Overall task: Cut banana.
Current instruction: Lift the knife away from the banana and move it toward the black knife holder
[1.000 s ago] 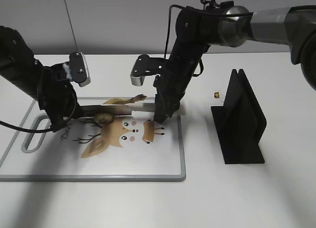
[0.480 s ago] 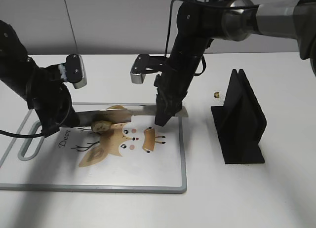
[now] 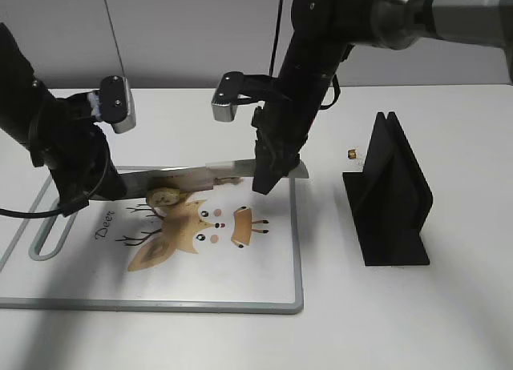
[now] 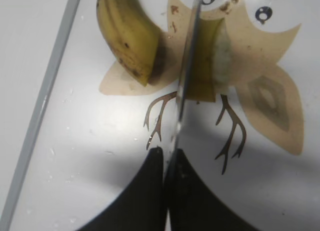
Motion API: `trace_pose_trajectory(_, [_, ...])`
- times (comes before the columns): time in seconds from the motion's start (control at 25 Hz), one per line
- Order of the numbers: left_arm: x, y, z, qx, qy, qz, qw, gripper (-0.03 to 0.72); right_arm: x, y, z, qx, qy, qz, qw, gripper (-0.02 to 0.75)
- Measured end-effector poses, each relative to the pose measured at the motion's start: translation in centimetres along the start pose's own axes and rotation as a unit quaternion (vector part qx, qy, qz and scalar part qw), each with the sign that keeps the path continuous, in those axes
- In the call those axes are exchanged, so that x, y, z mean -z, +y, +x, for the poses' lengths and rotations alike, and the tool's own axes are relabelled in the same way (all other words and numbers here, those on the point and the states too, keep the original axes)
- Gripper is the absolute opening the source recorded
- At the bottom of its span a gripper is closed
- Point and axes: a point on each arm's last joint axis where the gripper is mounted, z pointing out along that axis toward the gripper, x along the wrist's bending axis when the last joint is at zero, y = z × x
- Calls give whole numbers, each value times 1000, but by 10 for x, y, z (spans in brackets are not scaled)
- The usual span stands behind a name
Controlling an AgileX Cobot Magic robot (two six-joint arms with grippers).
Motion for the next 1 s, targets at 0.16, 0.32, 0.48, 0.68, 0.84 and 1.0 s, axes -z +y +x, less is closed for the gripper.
trace_pose_trajectory(0.16, [19, 7, -4, -10, 6, -10, 1000, -4, 16, 3, 6, 15, -1, -6, 1000, 204])
trace_pose_trajectory(0.32, [47, 16, -11, -25, 22, -25, 999, -9, 40, 8, 13, 31, -14, -19, 999, 202])
trace_pose_trajectory(0.48, [74, 24, -18, -40, 49, -40, 997, -9, 66, 13, 21, 45, -36, -36, 998, 202])
trace_pose_trajectory(0.68, [103, 32, -29, -50, 72, -62, 994, -9, 99, 17, 33, 61, -63, -54, 995, 202])
trace_pose_trajectory(0.84, [117, 35, -35, -57, 87, -73, 992, -9, 113, 19, 40, 70, -75, -63, 993, 202])
trace_pose_trajectory(1.0, [119, 36, -36, -58, 88, -74, 992, -4, 114, 19, 40, 72, -75, -62, 993, 202])
